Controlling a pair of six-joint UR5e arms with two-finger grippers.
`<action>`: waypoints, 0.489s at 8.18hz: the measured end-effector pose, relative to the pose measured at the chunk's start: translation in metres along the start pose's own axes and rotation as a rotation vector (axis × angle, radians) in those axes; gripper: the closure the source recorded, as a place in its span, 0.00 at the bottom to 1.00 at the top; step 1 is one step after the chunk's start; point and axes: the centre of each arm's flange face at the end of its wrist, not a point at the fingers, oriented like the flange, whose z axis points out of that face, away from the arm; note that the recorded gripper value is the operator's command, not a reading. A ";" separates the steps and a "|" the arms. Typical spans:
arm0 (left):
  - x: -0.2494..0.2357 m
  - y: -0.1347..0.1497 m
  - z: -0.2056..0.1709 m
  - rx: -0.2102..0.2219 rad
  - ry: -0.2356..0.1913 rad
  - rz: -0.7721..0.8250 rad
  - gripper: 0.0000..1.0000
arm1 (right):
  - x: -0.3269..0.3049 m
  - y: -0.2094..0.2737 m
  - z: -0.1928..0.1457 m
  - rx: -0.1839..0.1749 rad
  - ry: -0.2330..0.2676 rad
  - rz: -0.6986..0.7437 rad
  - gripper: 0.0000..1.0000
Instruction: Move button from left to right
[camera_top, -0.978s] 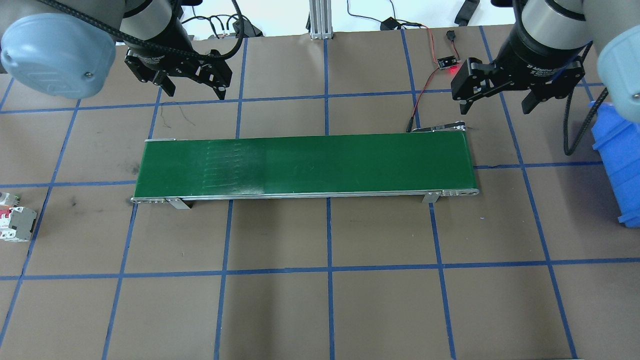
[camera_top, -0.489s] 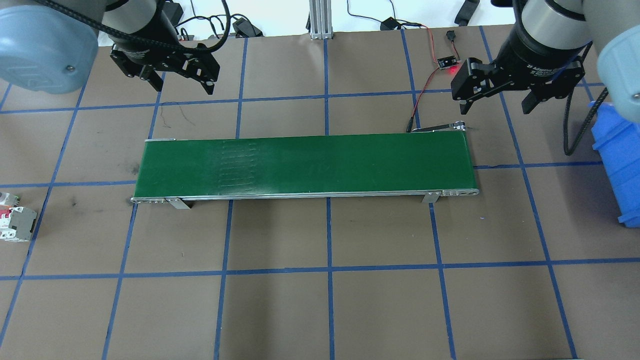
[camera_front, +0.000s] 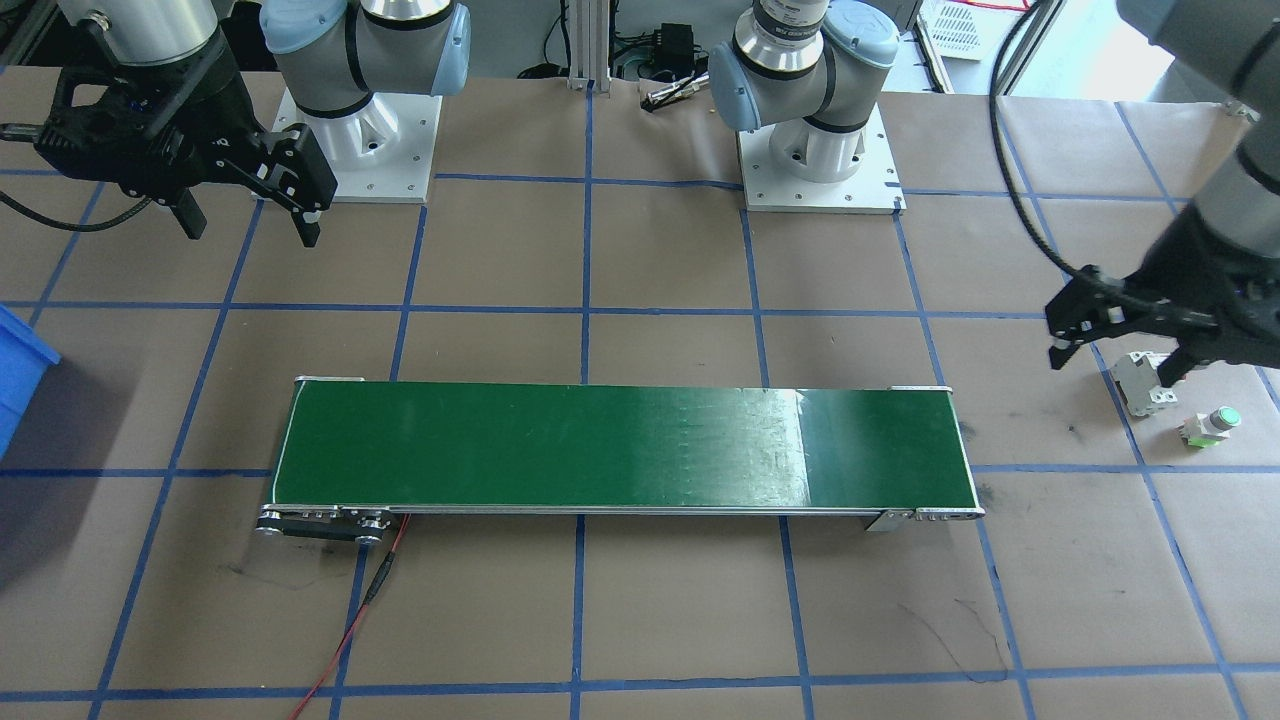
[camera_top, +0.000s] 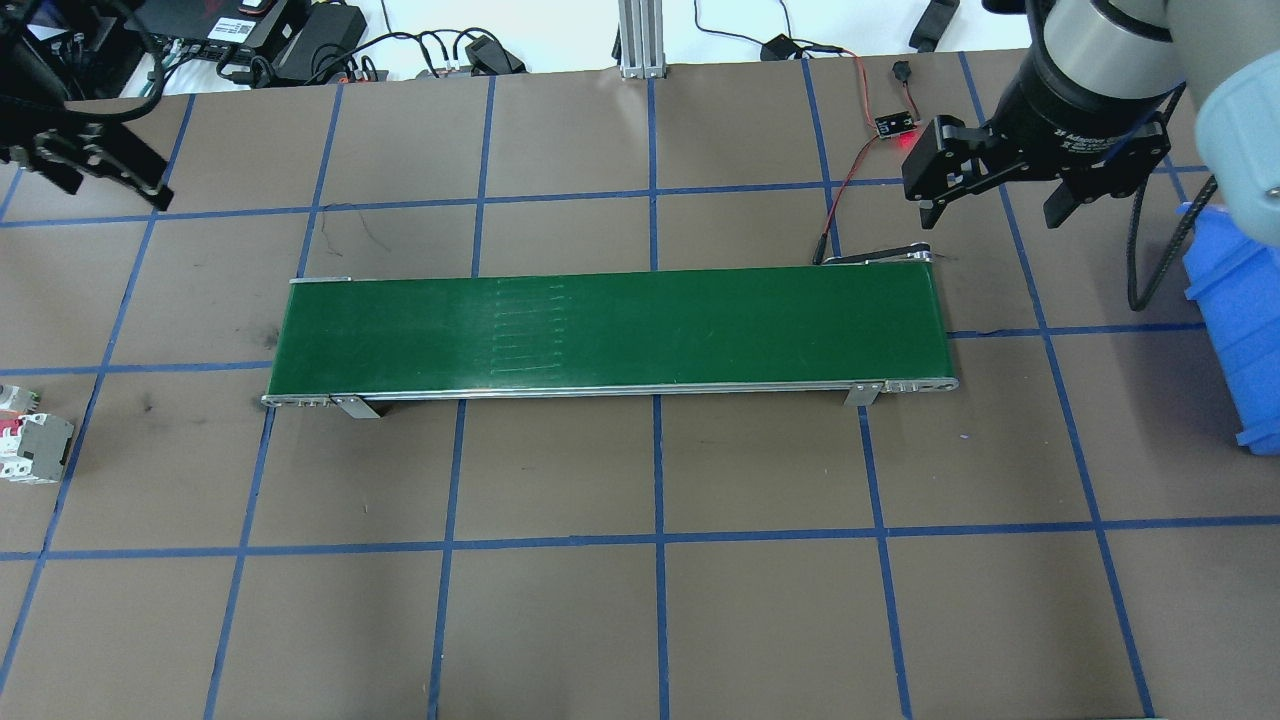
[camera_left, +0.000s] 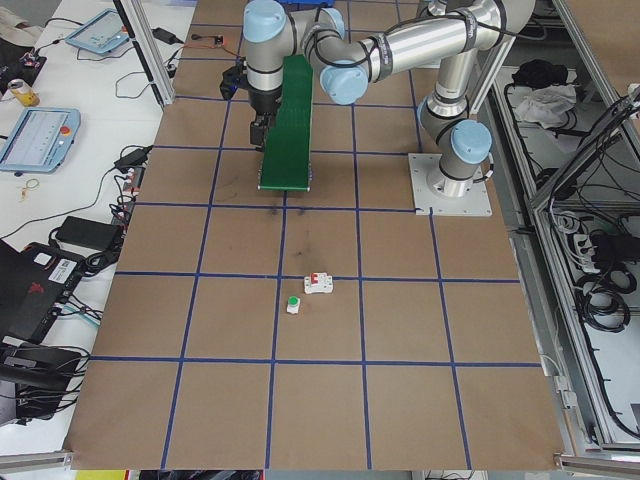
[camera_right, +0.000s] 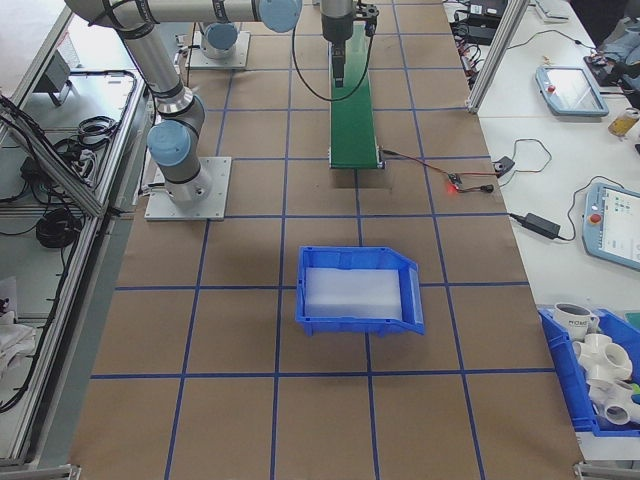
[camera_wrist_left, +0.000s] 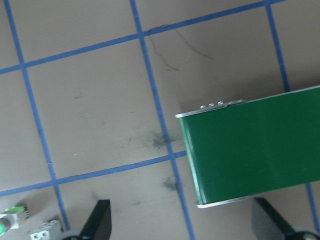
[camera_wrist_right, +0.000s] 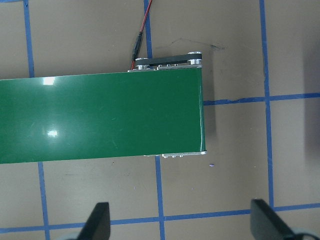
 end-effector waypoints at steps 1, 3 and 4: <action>-0.050 0.019 0.010 -0.007 -0.004 0.035 0.00 | 0.000 0.000 0.000 0.000 0.000 0.000 0.00; -0.144 0.052 0.041 0.000 -0.043 0.110 0.00 | 0.000 0.000 0.000 -0.001 0.000 0.000 0.00; -0.178 0.065 0.062 -0.007 -0.050 0.138 0.00 | 0.000 0.000 0.000 -0.001 0.000 0.000 0.00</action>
